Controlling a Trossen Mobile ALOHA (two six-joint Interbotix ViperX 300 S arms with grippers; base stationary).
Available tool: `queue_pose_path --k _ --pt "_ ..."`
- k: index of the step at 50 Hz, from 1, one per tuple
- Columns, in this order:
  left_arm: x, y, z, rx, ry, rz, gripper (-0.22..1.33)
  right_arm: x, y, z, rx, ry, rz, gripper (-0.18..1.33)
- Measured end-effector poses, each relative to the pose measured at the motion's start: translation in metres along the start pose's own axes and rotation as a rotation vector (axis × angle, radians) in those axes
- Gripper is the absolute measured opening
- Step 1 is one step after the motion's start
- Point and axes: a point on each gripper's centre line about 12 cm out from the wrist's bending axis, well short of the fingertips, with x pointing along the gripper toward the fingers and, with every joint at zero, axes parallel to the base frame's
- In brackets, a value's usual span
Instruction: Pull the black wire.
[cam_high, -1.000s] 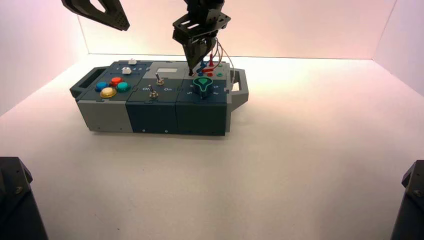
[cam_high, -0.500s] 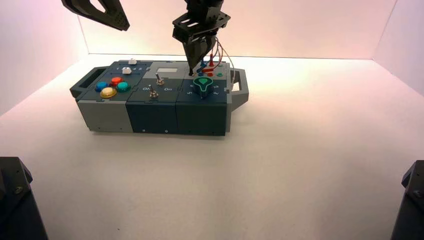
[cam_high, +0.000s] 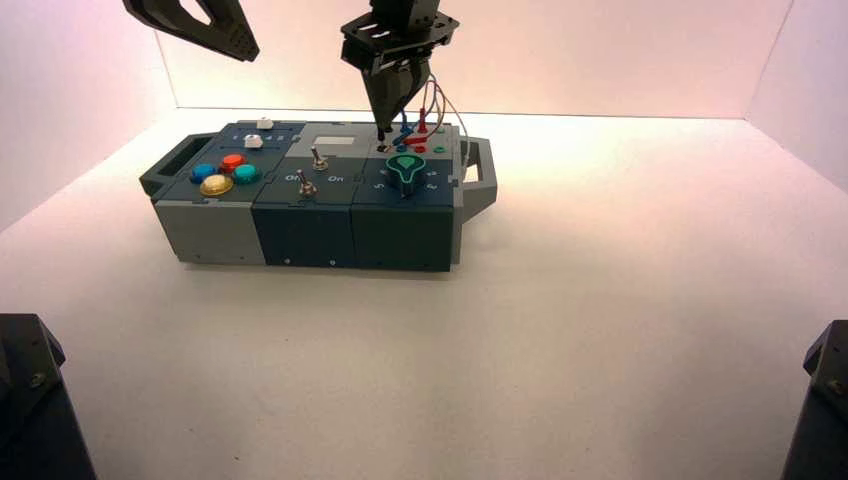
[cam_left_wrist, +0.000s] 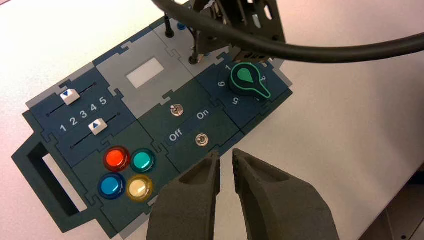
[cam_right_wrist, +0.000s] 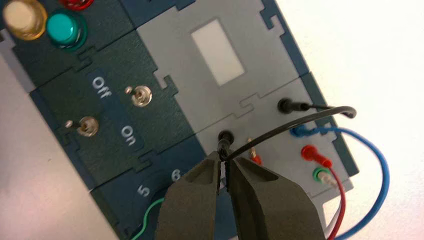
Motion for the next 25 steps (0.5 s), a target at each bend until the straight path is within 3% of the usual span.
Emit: queue_pose_path --k 10,25 --pt "0.000 0.000 0.000 0.000 0.000 0.000 0.32 -0.018 0.003 0.002 0.007 -0.016 0.009 -0.03" --pt "0.000 0.000 0.000 0.000 0.000 0.001 0.32 -0.020 0.007 -0.003 0.013 0.002 0.027 0.01"
